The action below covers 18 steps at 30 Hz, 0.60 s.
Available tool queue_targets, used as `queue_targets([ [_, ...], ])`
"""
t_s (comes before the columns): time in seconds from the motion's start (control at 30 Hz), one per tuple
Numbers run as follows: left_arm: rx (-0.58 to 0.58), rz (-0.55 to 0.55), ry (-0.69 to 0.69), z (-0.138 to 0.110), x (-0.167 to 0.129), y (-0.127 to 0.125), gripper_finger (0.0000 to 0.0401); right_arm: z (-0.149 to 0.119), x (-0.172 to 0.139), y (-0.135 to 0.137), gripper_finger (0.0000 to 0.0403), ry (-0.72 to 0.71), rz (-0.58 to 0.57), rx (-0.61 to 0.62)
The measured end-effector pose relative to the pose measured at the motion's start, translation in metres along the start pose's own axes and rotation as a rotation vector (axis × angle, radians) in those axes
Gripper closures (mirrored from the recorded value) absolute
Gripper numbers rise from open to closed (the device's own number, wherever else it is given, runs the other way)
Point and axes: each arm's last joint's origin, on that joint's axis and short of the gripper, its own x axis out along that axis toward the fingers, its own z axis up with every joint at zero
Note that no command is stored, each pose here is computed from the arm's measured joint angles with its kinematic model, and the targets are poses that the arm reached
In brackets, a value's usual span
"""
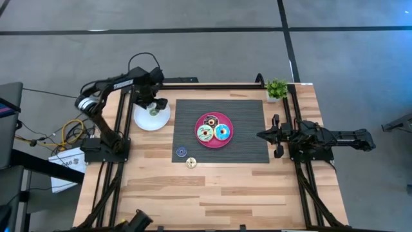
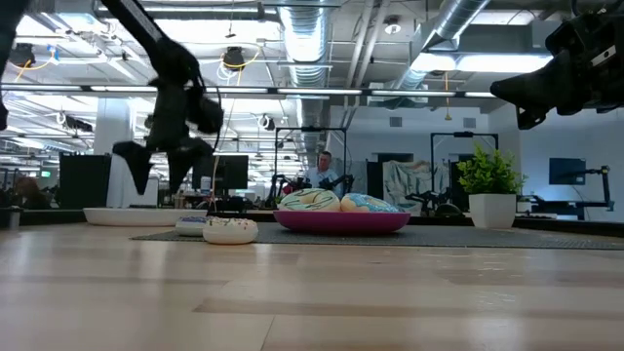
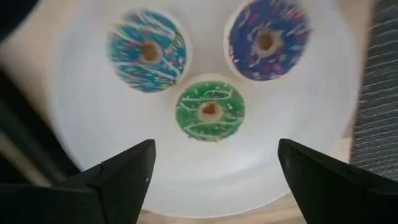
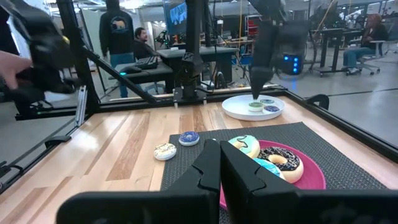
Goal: Pick & Place donuts
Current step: Put the small violet donut on the white plate
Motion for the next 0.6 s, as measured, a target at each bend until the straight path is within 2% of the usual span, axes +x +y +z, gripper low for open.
queue_targets([
  [0.23, 0.012, 0.078, -0.369, -0.051, -0.058, -0.03, 0.0067, 0.0, 0.0, 0.0, 0.0403, 0.0, 0.0, 0.0],
  [0.33, 0.004, 0.061, -0.563, -0.08, -0.077, -0.047, 0.0067, 0.0, 0.0, 0.0, 0.0403, 0.0, 0.0, 0.0],
  [0.47, 0.03, -0.004, -0.764, -0.125, -0.089, -0.07, 0.0067, 0.0, 0.0, 0.0, 0.0403, -0.001, 0.0, 0.0],
  [0.6, 0.057, -0.057, -0.888, -0.17, -0.085, -0.085, 0.0067, 0.0, 0.0, 0.0, 0.0403, 0.0, 0.0, 0.0],
])
